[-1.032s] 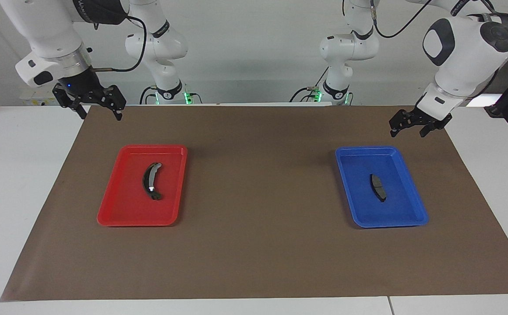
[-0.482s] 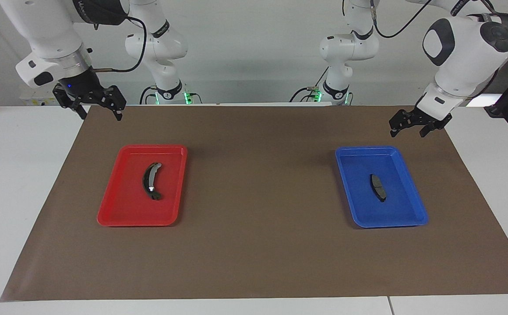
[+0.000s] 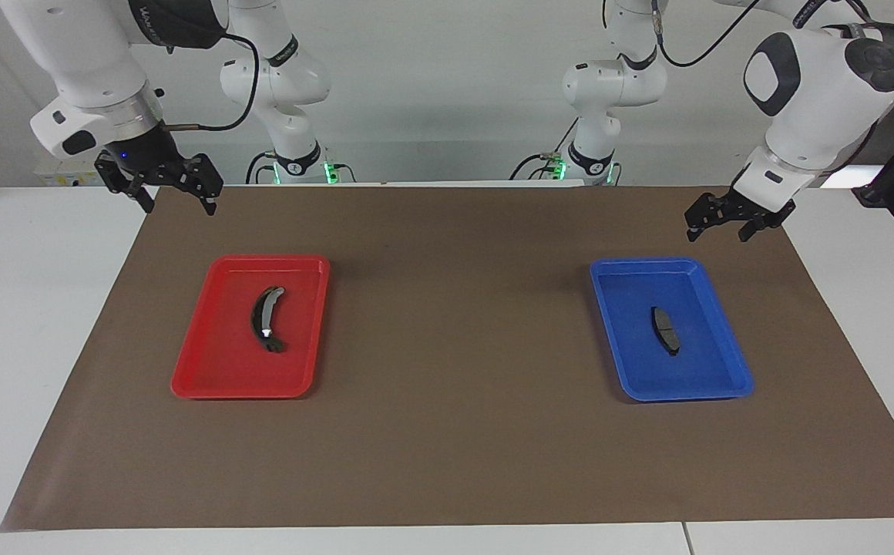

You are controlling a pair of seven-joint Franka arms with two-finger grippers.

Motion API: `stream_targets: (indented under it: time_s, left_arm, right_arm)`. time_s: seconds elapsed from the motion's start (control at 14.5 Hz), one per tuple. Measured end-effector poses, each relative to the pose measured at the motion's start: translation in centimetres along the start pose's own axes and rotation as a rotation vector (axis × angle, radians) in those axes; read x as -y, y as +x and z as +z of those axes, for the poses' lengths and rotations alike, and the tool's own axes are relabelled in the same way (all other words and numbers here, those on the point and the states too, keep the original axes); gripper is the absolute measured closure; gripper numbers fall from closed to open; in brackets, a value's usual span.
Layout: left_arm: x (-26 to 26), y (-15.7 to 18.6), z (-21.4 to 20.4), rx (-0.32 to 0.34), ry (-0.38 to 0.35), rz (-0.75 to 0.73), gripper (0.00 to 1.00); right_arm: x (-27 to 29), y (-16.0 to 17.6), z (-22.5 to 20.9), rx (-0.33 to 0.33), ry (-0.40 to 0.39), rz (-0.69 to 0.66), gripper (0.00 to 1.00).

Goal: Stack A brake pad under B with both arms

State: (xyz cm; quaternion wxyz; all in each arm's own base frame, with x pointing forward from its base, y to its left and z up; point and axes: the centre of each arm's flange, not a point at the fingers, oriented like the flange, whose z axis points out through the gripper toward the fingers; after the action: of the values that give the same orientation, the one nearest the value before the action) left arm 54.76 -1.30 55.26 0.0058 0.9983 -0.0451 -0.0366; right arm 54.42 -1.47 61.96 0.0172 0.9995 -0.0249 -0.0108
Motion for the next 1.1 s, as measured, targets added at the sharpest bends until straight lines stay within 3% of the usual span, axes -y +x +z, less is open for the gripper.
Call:
stream_targets:
  time_s: [0.55,0.83,1.1]
  left_arm:
    - [0.0,0.0,0.0,0.0,0.0,0.0,0.0]
    - [0.0,0.0,0.0,0.001,0.0,0.0,0.0]
    - [-0.2,0.0,0.0,0.002,0.0,0.006,0.0]
  right_arm:
    - [0.8,1.4,14.6,-0.059,0.015,-0.008,0.0]
    - [1.2,-0.1,23.5,-0.099,0.028,-0.006,0.0]
    - [1.3,-1.5,28.8,-0.125,0.049,-0.02,0.0]
